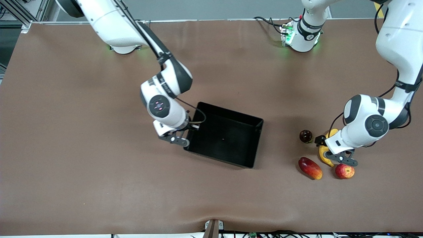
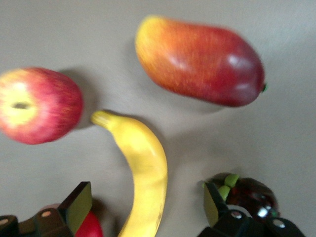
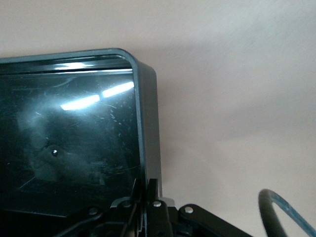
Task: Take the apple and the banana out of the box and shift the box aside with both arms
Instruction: 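Place the banana by the apples while the right gripper grips the tray, then slide the black tray away with the right gripper while the left withdraws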
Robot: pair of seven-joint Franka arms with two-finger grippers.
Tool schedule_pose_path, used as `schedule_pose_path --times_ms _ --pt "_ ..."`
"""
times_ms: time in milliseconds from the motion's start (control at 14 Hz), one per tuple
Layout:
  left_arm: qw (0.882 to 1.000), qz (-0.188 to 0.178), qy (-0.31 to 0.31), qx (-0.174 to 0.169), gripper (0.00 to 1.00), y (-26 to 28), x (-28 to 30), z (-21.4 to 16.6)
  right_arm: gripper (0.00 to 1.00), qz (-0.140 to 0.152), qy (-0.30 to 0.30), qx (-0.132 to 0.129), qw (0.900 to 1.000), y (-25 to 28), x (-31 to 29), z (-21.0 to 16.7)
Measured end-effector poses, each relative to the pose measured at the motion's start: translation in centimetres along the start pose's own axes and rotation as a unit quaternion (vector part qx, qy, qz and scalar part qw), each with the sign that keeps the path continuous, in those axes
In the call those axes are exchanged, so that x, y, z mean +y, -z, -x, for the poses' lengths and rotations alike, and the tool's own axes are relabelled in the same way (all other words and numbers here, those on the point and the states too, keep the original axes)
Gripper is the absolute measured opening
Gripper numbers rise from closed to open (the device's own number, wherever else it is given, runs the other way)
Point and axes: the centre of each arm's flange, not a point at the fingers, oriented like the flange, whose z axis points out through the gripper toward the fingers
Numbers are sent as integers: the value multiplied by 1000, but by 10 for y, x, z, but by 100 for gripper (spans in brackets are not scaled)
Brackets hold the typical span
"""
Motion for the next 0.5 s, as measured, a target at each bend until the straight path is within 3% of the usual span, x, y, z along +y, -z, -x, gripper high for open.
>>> schedule_pose_path --times_ms 500 --pt "996 -49 66 29 100 169 -33 -3 6 13 65 -59 996 95 156 -82"
